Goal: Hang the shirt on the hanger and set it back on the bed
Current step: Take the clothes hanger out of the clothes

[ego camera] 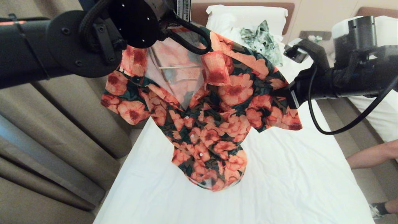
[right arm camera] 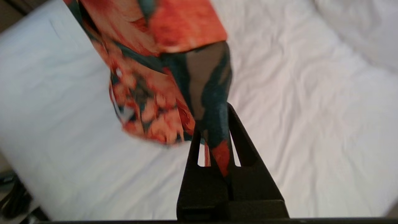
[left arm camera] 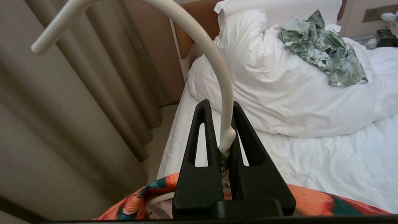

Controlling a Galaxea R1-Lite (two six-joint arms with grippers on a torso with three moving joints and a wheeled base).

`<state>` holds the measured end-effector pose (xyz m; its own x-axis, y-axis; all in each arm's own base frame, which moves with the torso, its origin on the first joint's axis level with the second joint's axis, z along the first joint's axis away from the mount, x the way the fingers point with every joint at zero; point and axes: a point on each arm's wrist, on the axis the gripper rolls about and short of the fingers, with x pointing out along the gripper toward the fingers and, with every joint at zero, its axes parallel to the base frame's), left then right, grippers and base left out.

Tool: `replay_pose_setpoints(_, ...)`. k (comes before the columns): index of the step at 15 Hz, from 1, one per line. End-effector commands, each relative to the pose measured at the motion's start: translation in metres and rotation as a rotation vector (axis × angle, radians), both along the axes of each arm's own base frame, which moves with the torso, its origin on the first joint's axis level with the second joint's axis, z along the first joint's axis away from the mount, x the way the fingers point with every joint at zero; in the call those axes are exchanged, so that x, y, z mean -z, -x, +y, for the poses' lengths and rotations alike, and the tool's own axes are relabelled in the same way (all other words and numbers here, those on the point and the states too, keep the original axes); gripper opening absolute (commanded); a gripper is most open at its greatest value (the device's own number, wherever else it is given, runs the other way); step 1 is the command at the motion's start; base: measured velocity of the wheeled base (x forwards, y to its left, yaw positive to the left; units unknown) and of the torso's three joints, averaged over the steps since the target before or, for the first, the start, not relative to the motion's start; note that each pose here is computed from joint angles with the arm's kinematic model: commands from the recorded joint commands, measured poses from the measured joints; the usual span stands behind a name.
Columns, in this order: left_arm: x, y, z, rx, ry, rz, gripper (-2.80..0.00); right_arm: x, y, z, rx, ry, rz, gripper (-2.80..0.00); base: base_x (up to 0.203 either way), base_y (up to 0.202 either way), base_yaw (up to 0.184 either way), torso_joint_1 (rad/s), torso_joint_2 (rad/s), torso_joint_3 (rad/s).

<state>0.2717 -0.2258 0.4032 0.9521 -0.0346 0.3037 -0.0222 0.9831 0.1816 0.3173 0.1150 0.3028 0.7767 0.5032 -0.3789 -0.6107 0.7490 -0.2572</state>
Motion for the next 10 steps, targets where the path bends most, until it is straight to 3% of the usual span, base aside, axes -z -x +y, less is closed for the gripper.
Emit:
replay_pose_setpoints(1,-0.005,0.005,0.003,-0.001,0.002,-0.003,-2.80,-0.011,0.014,-0.012,0.037,0.023,0.034,-2.80,0.000,0.000,0.000,0.000,0.00,0.000)
replay_pose_setpoints(10,-0.004,0.005,0.002,0.002,-0.002,0.000,-2.80,-0.015,0.013,-0.042,0.117,0.057,0.016,-2.80,0.000,0.000,0.000,0.000,0.00,0.000)
